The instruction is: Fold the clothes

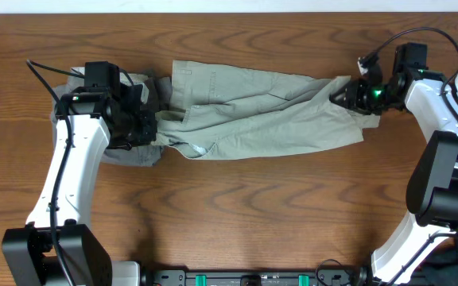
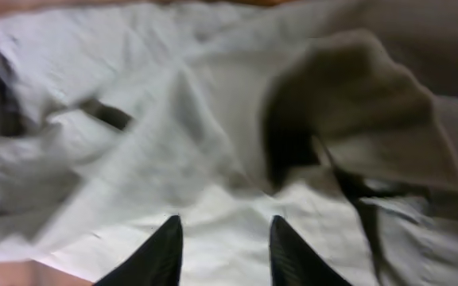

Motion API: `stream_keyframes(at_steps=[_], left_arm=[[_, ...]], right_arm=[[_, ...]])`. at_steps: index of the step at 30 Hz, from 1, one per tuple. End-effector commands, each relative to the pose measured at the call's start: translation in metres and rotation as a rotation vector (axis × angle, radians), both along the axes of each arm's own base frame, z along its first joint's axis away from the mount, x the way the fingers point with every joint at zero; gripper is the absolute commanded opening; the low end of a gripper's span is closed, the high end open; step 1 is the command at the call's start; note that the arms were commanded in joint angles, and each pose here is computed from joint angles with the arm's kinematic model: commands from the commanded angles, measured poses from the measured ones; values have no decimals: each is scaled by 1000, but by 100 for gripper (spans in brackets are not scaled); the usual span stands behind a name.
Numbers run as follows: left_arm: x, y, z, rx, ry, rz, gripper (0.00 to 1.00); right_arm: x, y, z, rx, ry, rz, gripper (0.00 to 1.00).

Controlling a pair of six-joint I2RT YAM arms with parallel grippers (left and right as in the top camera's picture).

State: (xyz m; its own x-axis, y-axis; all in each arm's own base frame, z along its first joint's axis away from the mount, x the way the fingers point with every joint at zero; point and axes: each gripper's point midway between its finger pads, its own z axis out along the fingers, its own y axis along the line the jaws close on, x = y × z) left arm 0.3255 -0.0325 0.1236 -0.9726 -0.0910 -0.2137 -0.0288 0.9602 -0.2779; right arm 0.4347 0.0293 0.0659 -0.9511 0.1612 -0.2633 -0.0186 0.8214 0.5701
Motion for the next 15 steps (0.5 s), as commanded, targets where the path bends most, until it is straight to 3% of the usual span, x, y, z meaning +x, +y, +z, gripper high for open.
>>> stream_keyframes(at_steps=[1, 15], left_arm=[[3, 5, 7, 13, -20, 22, 6], [2, 3, 7, 3, -17, 19, 6]], right_arm=[[-1, -12, -6, -102, -53, 85, 39], [1, -20, -29, -215, -129, 255, 44]])
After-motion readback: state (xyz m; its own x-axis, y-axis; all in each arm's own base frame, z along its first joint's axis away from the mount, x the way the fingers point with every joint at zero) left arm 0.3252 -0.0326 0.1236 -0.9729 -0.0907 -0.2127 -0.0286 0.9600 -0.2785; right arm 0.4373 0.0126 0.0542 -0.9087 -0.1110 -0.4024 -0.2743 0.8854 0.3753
